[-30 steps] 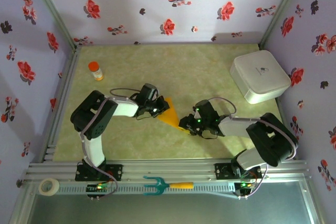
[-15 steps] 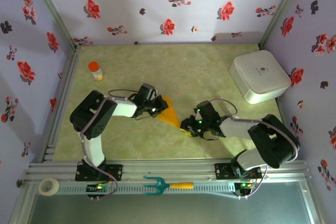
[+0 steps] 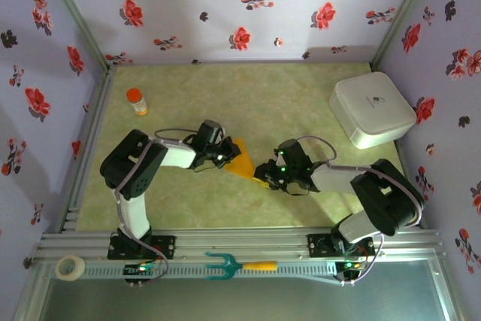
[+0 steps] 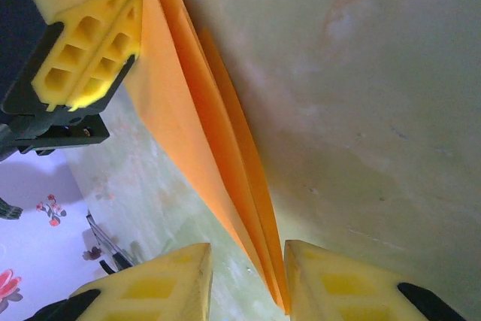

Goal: Fold a paper plane with a square sheet of paper (pick it up from the middle)
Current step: Turn over the paper at the center of the table.

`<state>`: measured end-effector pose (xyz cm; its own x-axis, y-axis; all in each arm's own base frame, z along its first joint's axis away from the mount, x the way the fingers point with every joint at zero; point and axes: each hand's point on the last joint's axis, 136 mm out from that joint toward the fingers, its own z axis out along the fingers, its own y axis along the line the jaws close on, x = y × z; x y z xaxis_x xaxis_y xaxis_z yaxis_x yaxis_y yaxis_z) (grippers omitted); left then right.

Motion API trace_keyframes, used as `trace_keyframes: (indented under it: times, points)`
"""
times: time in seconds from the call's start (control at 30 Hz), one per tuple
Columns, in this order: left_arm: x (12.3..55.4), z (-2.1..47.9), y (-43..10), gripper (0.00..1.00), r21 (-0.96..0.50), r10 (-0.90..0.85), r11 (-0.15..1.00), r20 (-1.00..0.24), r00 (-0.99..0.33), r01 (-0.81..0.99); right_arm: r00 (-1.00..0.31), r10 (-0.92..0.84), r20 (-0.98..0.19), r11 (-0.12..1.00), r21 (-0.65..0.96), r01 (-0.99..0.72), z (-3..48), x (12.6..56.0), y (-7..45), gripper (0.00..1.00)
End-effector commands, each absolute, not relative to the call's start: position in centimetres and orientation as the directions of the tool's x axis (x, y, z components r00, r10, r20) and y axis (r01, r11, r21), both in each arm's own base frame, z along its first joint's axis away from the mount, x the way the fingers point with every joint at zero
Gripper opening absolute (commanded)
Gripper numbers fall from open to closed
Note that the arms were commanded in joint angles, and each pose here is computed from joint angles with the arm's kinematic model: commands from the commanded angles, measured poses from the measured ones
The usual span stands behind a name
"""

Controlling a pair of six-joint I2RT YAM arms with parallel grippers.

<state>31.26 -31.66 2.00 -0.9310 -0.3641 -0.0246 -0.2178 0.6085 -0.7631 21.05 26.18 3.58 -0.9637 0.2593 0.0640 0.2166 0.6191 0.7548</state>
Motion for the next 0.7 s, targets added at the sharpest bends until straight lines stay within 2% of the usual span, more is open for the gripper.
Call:
trace_keyframes:
  times: [0.0,0.33,0.53,0.6,0.67]
  points:
    - [30.5,0.6,-30.7,0.0,-0.733,-0.378,0.626,0.013,-0.926,-0.266,-0.963,0.269,0.017,0.611,0.77,0.184,3.9,22.2,26.2,0.33]
    - [30.6,1.1,-31.0,0.0,-0.747,-0.374,0.615,0.007,-0.927,-0.254,-0.965,0.263,-0.017,0.535,0.834,0.131,4.9,23.2,27.1,0.31]
    - [30.7,1.7,-31.2,0.01,-0.76,-0.365,0.608,-0.009,-0.931,-0.231,-0.967,0.255,-0.02,0.509,0.853,0.116,5.1,23.4,27.4,0.21]
    - [30.9,2.1,-31.3,0.04,-0.767,-0.359,0.604,-0.02,-0.933,-0.216,-0.967,0.253,-0.023,0.519,0.847,0.115,4.9,23.4,27.3,0.14]
    - [31.0,2.6,-31.3,0.12,-0.772,-0.355,0.603,-0.036,-0.934,-0.2,-0.968,0.251,-0.026,0.525,0.844,0.113,4.9,23.3,27.2,0.12]
